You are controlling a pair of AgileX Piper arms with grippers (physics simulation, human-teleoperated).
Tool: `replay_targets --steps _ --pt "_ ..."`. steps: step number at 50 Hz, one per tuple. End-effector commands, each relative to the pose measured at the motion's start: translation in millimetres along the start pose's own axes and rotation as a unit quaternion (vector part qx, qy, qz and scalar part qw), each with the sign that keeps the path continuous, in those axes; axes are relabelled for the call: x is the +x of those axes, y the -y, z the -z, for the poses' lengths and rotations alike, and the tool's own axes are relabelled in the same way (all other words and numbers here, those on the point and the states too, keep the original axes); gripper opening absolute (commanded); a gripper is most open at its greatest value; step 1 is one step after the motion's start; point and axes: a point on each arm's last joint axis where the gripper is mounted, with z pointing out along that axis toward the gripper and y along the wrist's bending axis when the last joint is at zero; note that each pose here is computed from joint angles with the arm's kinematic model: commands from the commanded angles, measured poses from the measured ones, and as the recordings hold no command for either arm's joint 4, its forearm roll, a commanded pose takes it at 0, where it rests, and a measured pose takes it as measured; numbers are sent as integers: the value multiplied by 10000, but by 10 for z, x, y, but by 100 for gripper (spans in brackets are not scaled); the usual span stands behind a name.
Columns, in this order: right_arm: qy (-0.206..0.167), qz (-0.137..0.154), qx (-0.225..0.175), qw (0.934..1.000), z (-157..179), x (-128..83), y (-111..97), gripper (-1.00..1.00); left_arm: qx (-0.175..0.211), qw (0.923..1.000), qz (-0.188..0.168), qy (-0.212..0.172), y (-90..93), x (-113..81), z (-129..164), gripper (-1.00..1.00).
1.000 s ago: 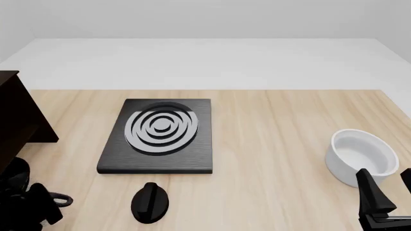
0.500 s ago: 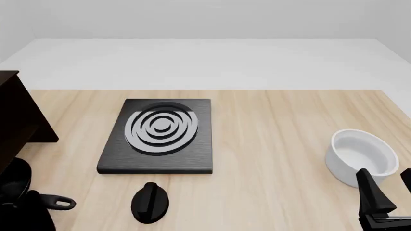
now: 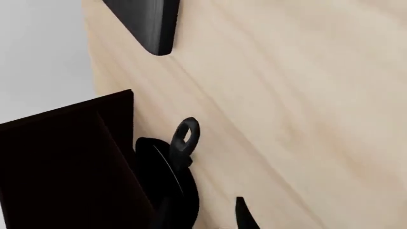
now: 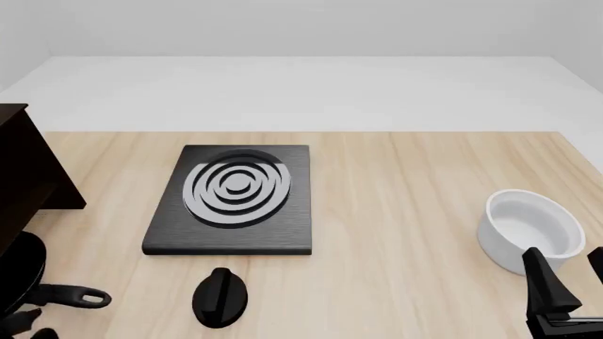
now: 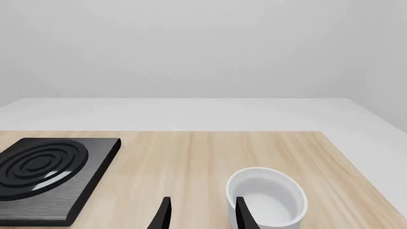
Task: Put the frying pan under the cabinet shelf.
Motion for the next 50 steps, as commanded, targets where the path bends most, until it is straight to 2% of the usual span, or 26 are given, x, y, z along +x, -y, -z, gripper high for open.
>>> replay_targets --steps 1,4,5,7,11,16,18,20,21,23,24,28,29,30,33,45,47,48,50 --pt "0 1 0 10000 0 0 0 100 66 9997 -124 175 166 -21 132 100" --pt "0 -1 -1 10000 0 0 0 100 -82 9992 -127 365 153 -42 151 100" --pt "0 0 1 10000 0 0 0 100 -91 9987 -38 499 95 -57 201 100" --pt "0 -2 -2 10000 0 0 0 100 -186 9983 -139 526 101 -56 230 100" --pt "1 0 0 10000 0 0 0 100 -393 9945 -3 967 -102 -95 422 100" --pt "0 0 0 10000 0 0 0 100 -437 9923 -118 1153 -105 -95 510 100" --pt "2 1 0 10000 0 0 0 100 -533 9893 -10 1356 -232 -111 613 100" --pt "-1 -2 1 10000 0 0 0 100 -612 9890 -85 1341 -239 -105 636 100" --pt "-1 0 0 10000 0 0 0 100 -727 9862 24 1485 -346 -121 699 100" --pt "1 2 1 10000 0 0 0 100 -652 9867 -59 1484 -324 -110 729 100" --pt "0 0 0 10000 0 0 0 100 -723 9850 28 1568 -387 -122 758 100" --pt "-2 1 0 10000 0 0 0 100 -753 9834 -25 1653 -422 -125 799 100" --pt "-2 1 0 10000 0 0 0 100 -792 9800 73 1824 -517 -144 859 100" --pt "1 0 -1 10000 0 0 0 100 -843 9802 -31 1791 -500 -138 856 100" --pt "-2 0 0 10000 0 0 0 100 -884 9766 24 1958 -582 -155 913 100" --pt "0 0 1 10000 0 0 0 100 -831 9686 -168 2339 -653 -166 1034 100" --pt "0 0 1 10000 0 0 0 100 -829 9668 -108 2415 -696 -180 1052 100" --pt "0 0 2 10000 0 0 0 100 -830 9676 -209 2377 -651 -169 1034 100" --pt "0 -1 0 10000 0 0 0 100 -761 9671 -140 2424 -675 -182 1037 100"
